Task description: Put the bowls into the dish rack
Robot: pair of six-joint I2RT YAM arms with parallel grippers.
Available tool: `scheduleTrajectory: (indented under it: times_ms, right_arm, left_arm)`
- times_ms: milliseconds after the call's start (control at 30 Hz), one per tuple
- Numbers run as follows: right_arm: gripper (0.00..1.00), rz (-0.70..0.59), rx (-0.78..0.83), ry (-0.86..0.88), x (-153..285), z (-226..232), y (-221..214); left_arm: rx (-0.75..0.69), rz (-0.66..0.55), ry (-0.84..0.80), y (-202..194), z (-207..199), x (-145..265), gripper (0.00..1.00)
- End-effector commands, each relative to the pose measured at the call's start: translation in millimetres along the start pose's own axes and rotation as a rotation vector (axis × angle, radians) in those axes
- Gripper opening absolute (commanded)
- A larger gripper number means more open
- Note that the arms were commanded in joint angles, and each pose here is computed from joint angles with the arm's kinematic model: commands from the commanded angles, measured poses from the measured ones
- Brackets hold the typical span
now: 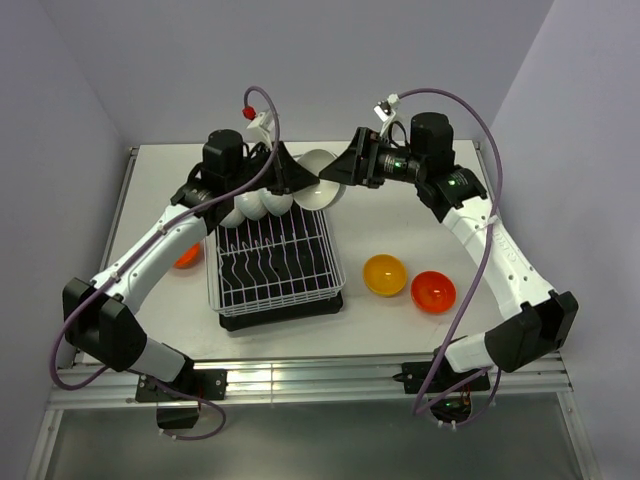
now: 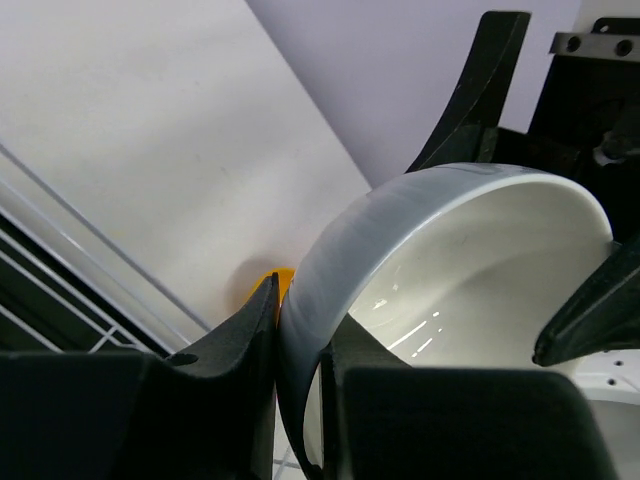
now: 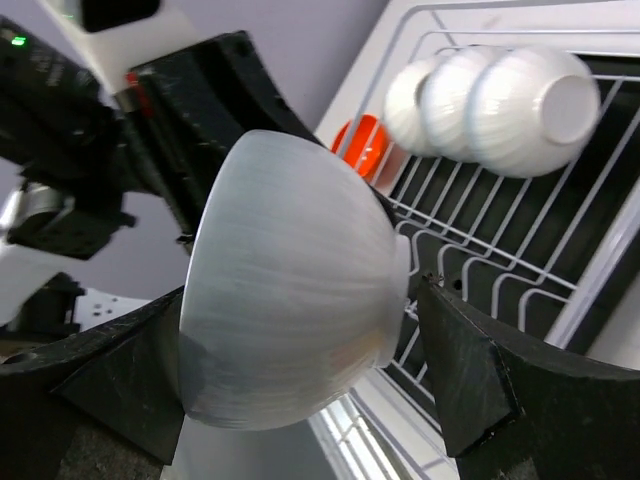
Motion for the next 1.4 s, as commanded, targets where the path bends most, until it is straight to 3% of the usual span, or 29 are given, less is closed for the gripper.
scheduleTrajectory:
  times_ms: [0,533,733,833,933,1000,1033,1167,1267,1300,1367]
  right_arm:
    - [0.89,-0.013,0.002,0.116,10,25,3]
    - [0.89,0.036,-0.102,0.159,8,24,-13]
    - [0.84,0.051,-0.116,0.212,9,30,-16]
    - [0.76,0.047,-0.109,0.217,11,32,-15]
    - [0.62,0.044,-0.103,0.225,12,34,-14]
    - [0.49,0.038,-0.099,0.218,12,34,-13]
    - [0.36,0.036,-0.092,0.215,12,33,-12]
    - [0.00,0.023,-0.074,0.209,12,35,-6]
    - [0.00,0.016,-0.063,0.203,12,37,-2]
    - [0.00,0.011,-0.052,0.197,12,36,0]
    - [0.00,-0.006,-0.041,0.176,12,35,3]
  left_arm:
    - [0.004,-0.100,-0.211,30,-44,21,0.00]
    - [0.035,-0.133,-0.241,39,-39,23,0.00]
    - [0.056,-0.133,-0.251,39,-37,25,0.00]
    - [0.079,-0.125,-0.263,37,-36,24,0.00]
    - [0.097,-0.118,-0.271,34,-34,24,0.00]
    - [0.104,-0.114,-0.270,33,-32,23,0.00]
    - [0.106,-0.114,-0.268,33,-31,23,0.00]
    - [0.103,-0.114,-0.257,33,-29,24,0.01]
    - [0.107,-0.105,-0.242,32,-25,23,0.23]
    - [0.114,-0.102,-0.228,32,-21,23,0.35]
    - [0.107,-0.101,-0.218,33,-19,25,0.44]
Point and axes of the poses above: each gripper's point midway between its finger pads, its own x axis back along the fingers, its own z axis along the line the jaws close on, y = z × x, the point moved 4 cm from there along x, back along the fingers, and after that the axes turned 4 degrees about x, right-handed, at the moved point
